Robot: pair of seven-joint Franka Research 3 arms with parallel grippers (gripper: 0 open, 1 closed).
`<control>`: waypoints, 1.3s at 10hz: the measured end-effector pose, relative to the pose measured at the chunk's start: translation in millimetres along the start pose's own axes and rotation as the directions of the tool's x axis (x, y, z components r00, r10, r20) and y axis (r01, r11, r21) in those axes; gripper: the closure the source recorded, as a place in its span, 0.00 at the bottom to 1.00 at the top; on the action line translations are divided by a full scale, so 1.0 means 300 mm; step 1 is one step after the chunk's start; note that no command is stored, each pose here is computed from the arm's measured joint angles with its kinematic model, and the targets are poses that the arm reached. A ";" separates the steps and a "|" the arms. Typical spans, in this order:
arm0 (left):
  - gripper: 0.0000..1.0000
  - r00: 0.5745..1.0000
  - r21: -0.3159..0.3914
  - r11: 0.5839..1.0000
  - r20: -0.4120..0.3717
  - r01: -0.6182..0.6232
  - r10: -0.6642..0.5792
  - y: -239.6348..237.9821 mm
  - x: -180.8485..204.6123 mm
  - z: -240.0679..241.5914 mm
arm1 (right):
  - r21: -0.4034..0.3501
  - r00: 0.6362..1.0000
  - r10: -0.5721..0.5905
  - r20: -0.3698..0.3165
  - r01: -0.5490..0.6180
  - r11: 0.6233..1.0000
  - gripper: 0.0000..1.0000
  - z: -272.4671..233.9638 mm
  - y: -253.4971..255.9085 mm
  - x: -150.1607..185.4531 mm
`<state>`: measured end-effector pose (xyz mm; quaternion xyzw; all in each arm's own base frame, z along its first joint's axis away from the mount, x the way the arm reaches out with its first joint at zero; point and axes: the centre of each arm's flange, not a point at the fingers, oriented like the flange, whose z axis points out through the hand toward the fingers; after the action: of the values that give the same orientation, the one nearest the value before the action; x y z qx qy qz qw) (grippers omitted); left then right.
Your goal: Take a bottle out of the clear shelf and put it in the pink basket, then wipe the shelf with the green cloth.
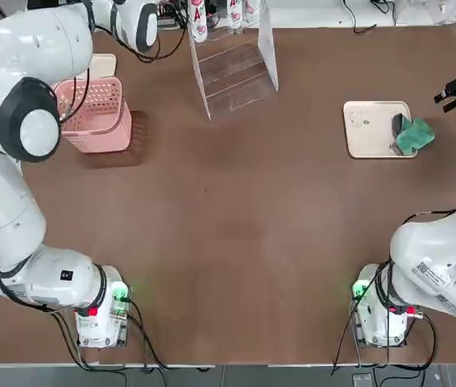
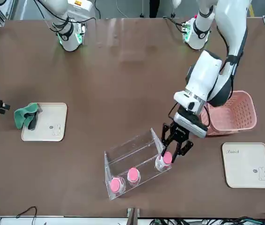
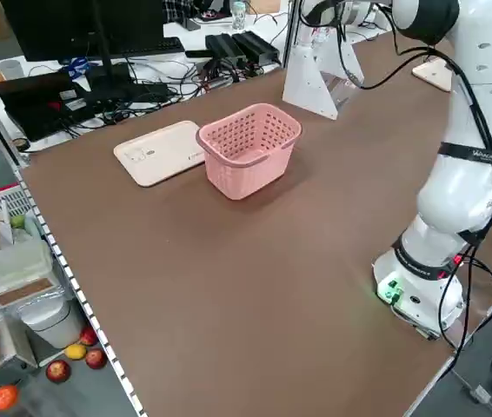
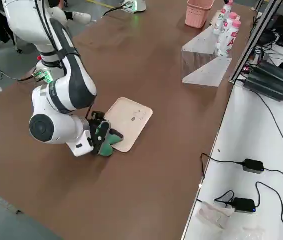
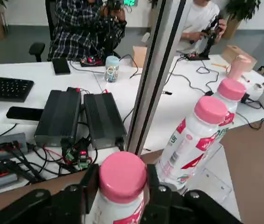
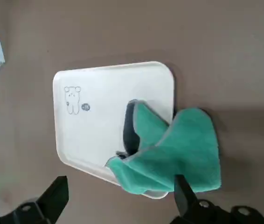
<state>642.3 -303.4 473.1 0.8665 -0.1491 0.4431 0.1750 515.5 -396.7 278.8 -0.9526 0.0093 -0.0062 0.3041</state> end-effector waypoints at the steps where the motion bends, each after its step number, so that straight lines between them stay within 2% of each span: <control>1: 0.54 0.999 0.015 1.000 0.039 0.001 -0.002 -0.002 0.024 -0.008 | 0.015 0.999 0.025 -0.024 -0.025 1.000 0.00 0.004 0.053 -0.008; 3: 0.54 0.997 0.035 0.999 0.074 0.002 -0.005 0.000 0.089 -0.034 | 0.030 0.995 0.083 -0.049 -0.082 0.996 0.00 0.024 0.145 -0.023; 5: 0.55 0.998 0.038 0.999 0.067 0.002 -0.005 0.003 0.127 -0.050 | 0.038 0.990 0.130 -0.045 -0.129 0.991 0.00 0.085 0.197 -0.022; 7: 0.55 0.995 0.052 0.999 0.095 0.003 -0.008 0.000 0.172 -0.066 | 0.054 0.986 0.162 -0.030 -0.161 0.986 0.00 0.157 0.266 -0.047; 11: 0.55 0.990 0.090 0.996 0.137 0.007 -0.020 -0.042 0.239 -0.107 | 0.033 0.989 0.150 -0.010 -0.150 0.988 0.00 0.169 0.315 -0.065; 13: 0.56 0.981 0.152 0.988 0.193 -0.004 -0.026 -0.134 0.273 -0.173 | 0.033 0.990 0.143 0.008 -0.143 0.989 0.00 0.188 0.318 -0.067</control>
<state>667.8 -253.4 561.9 0.9173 -0.1265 0.3653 0.0954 495.1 -441.3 177.5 -0.9442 0.0766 0.0183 0.3198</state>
